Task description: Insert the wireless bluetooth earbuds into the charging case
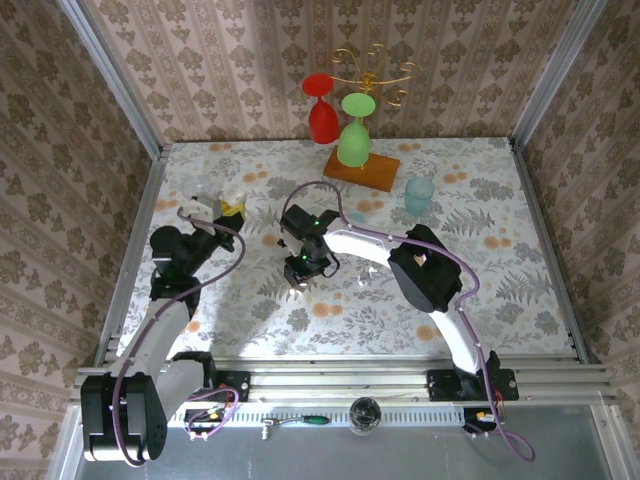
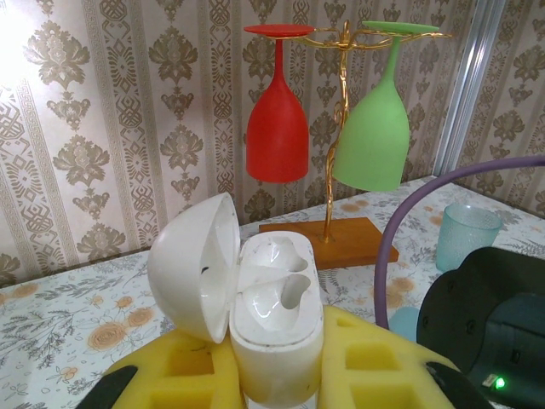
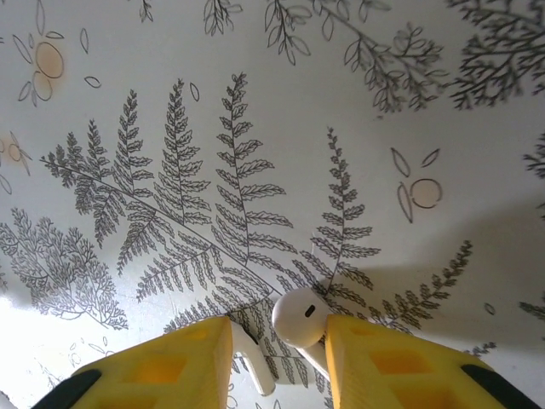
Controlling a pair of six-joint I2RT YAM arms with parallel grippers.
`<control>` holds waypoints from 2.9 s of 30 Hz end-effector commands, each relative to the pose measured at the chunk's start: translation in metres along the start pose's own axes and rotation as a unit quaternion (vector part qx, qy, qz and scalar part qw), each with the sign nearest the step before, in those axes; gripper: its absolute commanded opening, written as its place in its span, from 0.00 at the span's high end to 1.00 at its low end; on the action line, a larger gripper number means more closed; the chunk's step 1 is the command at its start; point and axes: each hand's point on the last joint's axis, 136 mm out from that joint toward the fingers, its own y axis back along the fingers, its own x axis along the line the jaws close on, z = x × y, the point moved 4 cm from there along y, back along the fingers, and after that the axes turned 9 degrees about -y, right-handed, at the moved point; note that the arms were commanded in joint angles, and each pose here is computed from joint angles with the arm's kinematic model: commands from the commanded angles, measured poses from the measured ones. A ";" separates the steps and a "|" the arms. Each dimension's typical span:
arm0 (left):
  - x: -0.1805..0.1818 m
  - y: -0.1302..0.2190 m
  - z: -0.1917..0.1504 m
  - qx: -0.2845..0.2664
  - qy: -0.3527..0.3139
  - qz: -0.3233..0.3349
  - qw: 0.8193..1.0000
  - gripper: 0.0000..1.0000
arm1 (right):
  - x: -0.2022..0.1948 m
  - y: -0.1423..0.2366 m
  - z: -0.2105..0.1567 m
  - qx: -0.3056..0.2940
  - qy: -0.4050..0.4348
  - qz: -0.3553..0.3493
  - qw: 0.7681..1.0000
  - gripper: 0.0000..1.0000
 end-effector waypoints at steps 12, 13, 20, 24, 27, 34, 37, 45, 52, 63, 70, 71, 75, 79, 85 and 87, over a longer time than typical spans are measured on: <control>-0.003 0.000 0.018 -0.029 -0.005 -0.017 0.999 1.00 | -0.013 0.001 -0.009 0.024 0.014 -0.046 0.999 0.75; -0.003 0.000 0.018 -0.029 -0.006 -0.019 0.999 1.00 | -0.015 0.005 -0.010 0.022 0.011 -0.048 0.999 0.75; -0.018 -0.008 0.012 -0.020 -0.022 -0.043 0.999 1.00 | -0.047 0.031 -0.028 -0.005 -0.040 -0.059 0.997 0.76; -0.035 -0.016 0.008 -0.015 -0.033 -0.069 0.997 1.00 | -0.075 0.042 -0.052 -0.017 -0.093 -0.073 0.993 0.76; -0.050 -0.022 0.004 -0.013 -0.038 -0.094 0.995 1.00 | -0.093 0.046 -0.072 -0.022 -0.126 -0.087 0.988 0.76; -0.082 -0.031 -0.001 -0.009 -0.037 -0.150 0.988 1.00 | -0.111 0.055 -0.090 -0.029 -0.153 -0.121 0.980 0.65; -0.084 -0.030 -0.005 -0.001 -0.017 -0.148 0.989 1.00 | -0.103 0.065 -0.085 -0.047 -0.136 -0.122 0.982 0.60; -0.059 -0.006 -0.016 0.006 0.024 -0.076 0.997 1.00 | -0.095 0.076 -0.084 -0.025 -0.081 -0.197 0.977 0.57; -0.029 0.014 -0.022 -0.007 0.046 -0.025 0.999 1.00 | -0.087 0.077 -0.088 0.029 -0.024 -0.270 0.962 0.59; -0.031 0.008 -0.023 -0.009 0.044 -0.040 0.998 1.00 | -0.082 0.058 -0.091 0.097 0.023 -0.322 0.942 0.60; -0.032 0.008 -0.025 -0.005 0.042 -0.047 0.998 1.00 | -0.088 0.051 -0.088 0.106 0.033 -0.340 0.934 0.62; -0.032 0.008 -0.026 -0.003 0.043 -0.046 0.998 1.00 | -0.089 0.050 -0.088 0.107 0.034 -0.341 0.933 0.62; -0.033 0.008 -0.028 0.000 0.045 -0.049 0.998 1.00 | -0.088 0.043 -0.086 0.111 0.037 -0.335 0.935 0.63; -0.034 0.007 -0.026 -0.001 0.044 -0.052 0.998 1.00 | -0.089 0.039 -0.084 0.115 0.040 -0.337 0.934 0.65; -0.035 0.007 -0.026 0.002 0.043 -0.058 0.997 1.00 | -0.096 0.033 -0.084 0.122 0.037 -0.340 0.932 0.69; -0.036 0.007 -0.027 0.004 0.042 -0.060 0.997 1.00 | -0.099 0.032 -0.085 0.125 0.035 -0.341 0.931 0.69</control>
